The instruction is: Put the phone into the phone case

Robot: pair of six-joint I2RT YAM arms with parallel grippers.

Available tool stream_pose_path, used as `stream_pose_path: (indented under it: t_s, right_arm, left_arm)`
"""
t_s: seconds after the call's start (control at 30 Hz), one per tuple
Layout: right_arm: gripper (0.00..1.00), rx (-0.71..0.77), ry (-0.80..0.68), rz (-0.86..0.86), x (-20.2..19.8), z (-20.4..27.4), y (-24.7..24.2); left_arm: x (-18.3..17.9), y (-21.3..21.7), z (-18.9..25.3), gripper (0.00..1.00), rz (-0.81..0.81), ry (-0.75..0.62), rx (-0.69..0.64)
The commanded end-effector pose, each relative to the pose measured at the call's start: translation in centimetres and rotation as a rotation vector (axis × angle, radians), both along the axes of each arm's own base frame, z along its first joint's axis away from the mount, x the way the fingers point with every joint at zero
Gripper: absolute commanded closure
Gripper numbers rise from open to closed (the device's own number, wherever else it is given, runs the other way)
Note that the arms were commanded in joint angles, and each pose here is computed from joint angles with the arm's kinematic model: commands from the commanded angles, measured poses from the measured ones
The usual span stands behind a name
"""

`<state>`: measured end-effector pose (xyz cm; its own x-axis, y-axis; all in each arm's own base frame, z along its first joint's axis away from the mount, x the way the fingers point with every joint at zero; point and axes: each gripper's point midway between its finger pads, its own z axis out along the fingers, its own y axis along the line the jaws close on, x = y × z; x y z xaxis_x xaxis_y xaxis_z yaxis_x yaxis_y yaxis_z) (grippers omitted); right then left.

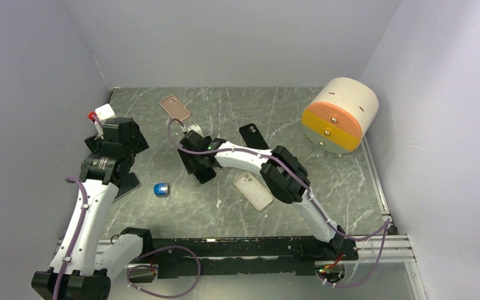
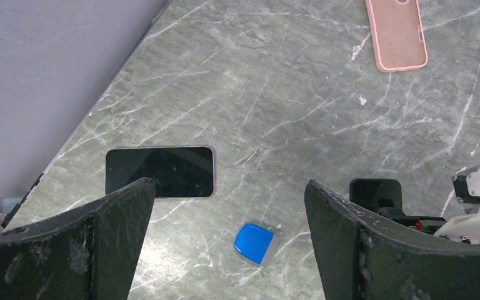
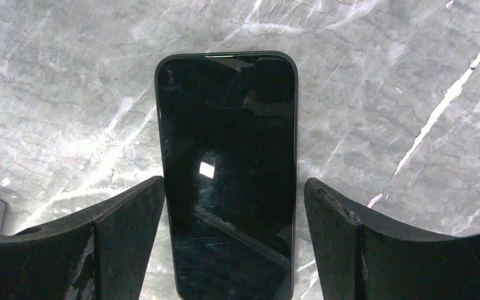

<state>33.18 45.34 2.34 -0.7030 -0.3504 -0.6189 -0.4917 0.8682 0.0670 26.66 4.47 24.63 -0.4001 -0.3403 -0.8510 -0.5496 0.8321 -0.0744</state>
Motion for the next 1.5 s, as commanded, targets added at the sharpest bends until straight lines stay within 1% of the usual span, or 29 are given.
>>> stream_pose_path:
  t_s: [0.0,0.13,0.23,0.37,0.47,0.57,0.77,0.83,0.97,1.07,1.2,1.27,1.47]
  right_arm:
    - [0.17,-0.05,-0.02,-0.012,0.1,-0.9,-0.9]
    - [0.22,-0.112,-0.025,-0.051,0.3,-1.6,-2.1]
    - [0.25,-0.126,-0.035,-0.064,0.2,-1.5,-3.1]
    - [0.27,-0.102,-0.039,-0.092,0.0,-0.9,-4.4]
    - [0.29,-0.072,0.0,-0.099,-0.5,-1.1,-5.5]
    - [0.33,-0.047,-0.003,-0.091,-1.0,-0.6,-6.3]
    - [0.34,-0.011,-0.022,-0.08,-2.0,0.7,-8.0]
    - [0.35,-0.022,-0.032,-0.084,-2.2,0.7,-8.7]
    - [0.26,-0.077,-0.039,-0.102,-2.3,0.3,-10.0]
    - [0.21,-0.091,-0.031,-0.097,-2.5,-0.3,-10.3]
    - [0.19,-0.099,-0.015,-0.096,-2.8,-0.9,-10.4]
    - [0.21,-0.099,-0.011,-0.098,-2.9,-1.0,-10.4]
    - [0.37,-0.076,-0.019,-0.086,-2.9,-0.3,-10.1]
  left_arm:
    - [0.3,0.1,1.6,0.05,0.012,-0.057,-0.013]
    - [0.3,0.0,1.5,0.05,0.007,-0.055,-0.016]
    - [0.4,-0.1,1.5,0.05,0.002,-0.057,-0.02]
    - [0.5,-0.2,1.5,0.05,-0.002,-0.057,-0.021]
    - [0.5,-0.2,1.3,0.05,-0.004,-0.053,-0.022]
    - [0.7,-0.4,1.2,0.05,-0.013,-0.053,-0.026]
    - [1.4,-1.5,0.9,0.05,-0.084,-0.055,-0.047]
    - [1.4,-1.7,0.9,0.05,-0.094,-0.054,-0.049]
    - [1.3,-1.7,1.0,0.05,-0.097,-0.058,-0.051]
    - [1.4,-1.8,0.9,0.05,-0.103,-0.058,-0.052]
    - [1.4,-1.9,0.9,0.05,-0.106,-0.057,-0.053]
    - [1.4,-1.9,0.9,0.05,-0.106,-0.057,-0.053]
    - [1.5,-2.0,0.8,0.05,-0.113,-0.056,-0.056]
